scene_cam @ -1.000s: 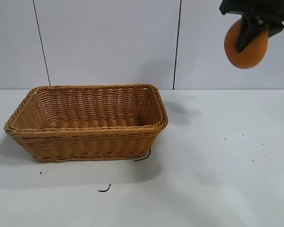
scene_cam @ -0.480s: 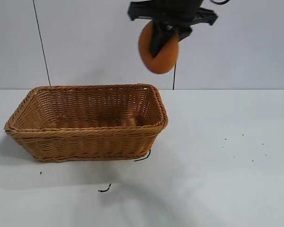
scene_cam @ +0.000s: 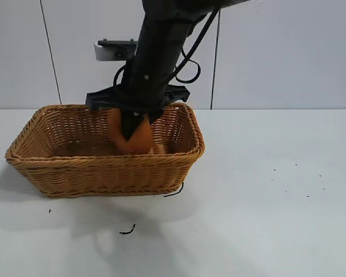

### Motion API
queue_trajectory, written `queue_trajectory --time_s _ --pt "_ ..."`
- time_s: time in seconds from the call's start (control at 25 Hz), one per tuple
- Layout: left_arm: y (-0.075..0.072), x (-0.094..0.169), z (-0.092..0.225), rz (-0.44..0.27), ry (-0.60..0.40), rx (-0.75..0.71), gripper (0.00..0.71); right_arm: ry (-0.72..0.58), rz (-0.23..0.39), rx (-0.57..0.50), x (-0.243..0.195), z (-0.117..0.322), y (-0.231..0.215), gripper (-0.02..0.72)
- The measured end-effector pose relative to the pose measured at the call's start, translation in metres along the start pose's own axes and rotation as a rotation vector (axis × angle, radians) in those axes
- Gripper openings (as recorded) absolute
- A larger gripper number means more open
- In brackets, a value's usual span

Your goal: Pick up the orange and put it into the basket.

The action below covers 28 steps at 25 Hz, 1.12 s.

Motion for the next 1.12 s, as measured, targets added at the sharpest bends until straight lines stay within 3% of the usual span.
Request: queue_trajectory --time_s 0.08,0.2,0.4,0.84,1.12 --pt "0.000 0.000 0.000 0.000 0.000 0.000 0.639 -0.013 0.003 0.010 0.011 -0.009 0.001 0.651" --pt "0.000 0.000 0.000 0.000 0.000 0.000 0.639 -0.025 0.020 0.010 0.037 -0.024 -0.001 0.685" --pt "0.000 0.000 0.000 0.000 0.000 0.000 0.639 -0.053 0.137 -0.007 0.073 -0.039 -0.035 0.689" --pt "0.000 0.000 0.000 0.000 0.000 0.000 0.639 -0.001 0.319 -0.325 0.111 0.000 -0.212 0.694" --pt "0.000 0.000 0.000 0.000 0.000 0.000 0.639 -0.014 0.345 -0.472 0.131 0.028 -0.276 0.694"
Point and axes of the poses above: a point on each arm's last joint axis where the gripper is mounted, x pointing back along that axis away from the gripper, y along the wrist's bending axis when the last joint is at zero, z = x × y, the point moved 4 cm from there along -x, pointing out along that axis toward the gripper, and after that the axes turned 6 degrees about x, right-handed, at the moved point
